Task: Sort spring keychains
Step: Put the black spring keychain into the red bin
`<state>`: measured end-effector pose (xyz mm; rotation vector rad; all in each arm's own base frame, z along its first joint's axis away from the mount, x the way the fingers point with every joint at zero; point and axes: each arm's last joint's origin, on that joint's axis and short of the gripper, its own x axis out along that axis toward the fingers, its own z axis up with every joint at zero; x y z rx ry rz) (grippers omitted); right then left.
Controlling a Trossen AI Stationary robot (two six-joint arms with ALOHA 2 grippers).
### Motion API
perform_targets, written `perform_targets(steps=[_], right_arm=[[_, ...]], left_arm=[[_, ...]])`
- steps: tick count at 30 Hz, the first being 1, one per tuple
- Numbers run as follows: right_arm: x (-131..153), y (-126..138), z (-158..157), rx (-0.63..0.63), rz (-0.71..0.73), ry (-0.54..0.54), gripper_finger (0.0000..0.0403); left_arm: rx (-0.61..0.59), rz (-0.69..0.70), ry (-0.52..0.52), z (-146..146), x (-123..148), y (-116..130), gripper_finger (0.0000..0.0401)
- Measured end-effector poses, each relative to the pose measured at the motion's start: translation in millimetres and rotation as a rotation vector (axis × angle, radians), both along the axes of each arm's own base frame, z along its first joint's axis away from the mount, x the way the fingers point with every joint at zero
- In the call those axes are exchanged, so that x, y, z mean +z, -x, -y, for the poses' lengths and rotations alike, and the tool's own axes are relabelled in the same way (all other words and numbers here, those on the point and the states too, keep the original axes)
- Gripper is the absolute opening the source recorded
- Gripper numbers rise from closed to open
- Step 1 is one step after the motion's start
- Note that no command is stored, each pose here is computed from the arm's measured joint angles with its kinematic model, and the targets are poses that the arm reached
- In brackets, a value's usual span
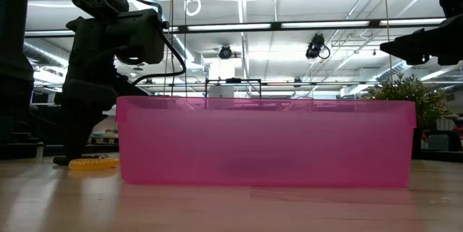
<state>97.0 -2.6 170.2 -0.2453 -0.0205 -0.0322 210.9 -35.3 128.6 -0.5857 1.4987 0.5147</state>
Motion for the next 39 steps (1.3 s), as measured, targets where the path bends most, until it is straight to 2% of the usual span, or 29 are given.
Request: perform_targets(steps=[9,17,22,39], right_arm=[[0,0,0,0.0,0.0,0.0,0.0222],[0,0,0,0.0,0.0,0.0,0.0222],[0,0,0,0.0,0.0,0.0,0.0222],[0,0,0,0.0,0.0,0.0,0.0222]], left_arm=[[-0.011,0.008,-0.006,0,2,-1,0.0008],[-0.031,0.058,-0.108,0,16,-14,0.0008],[-0.04,0.072,-0.132,0,20,-17,0.0006],[-0.042,0.018,-0.172,-1,24,-14,0.0006]])
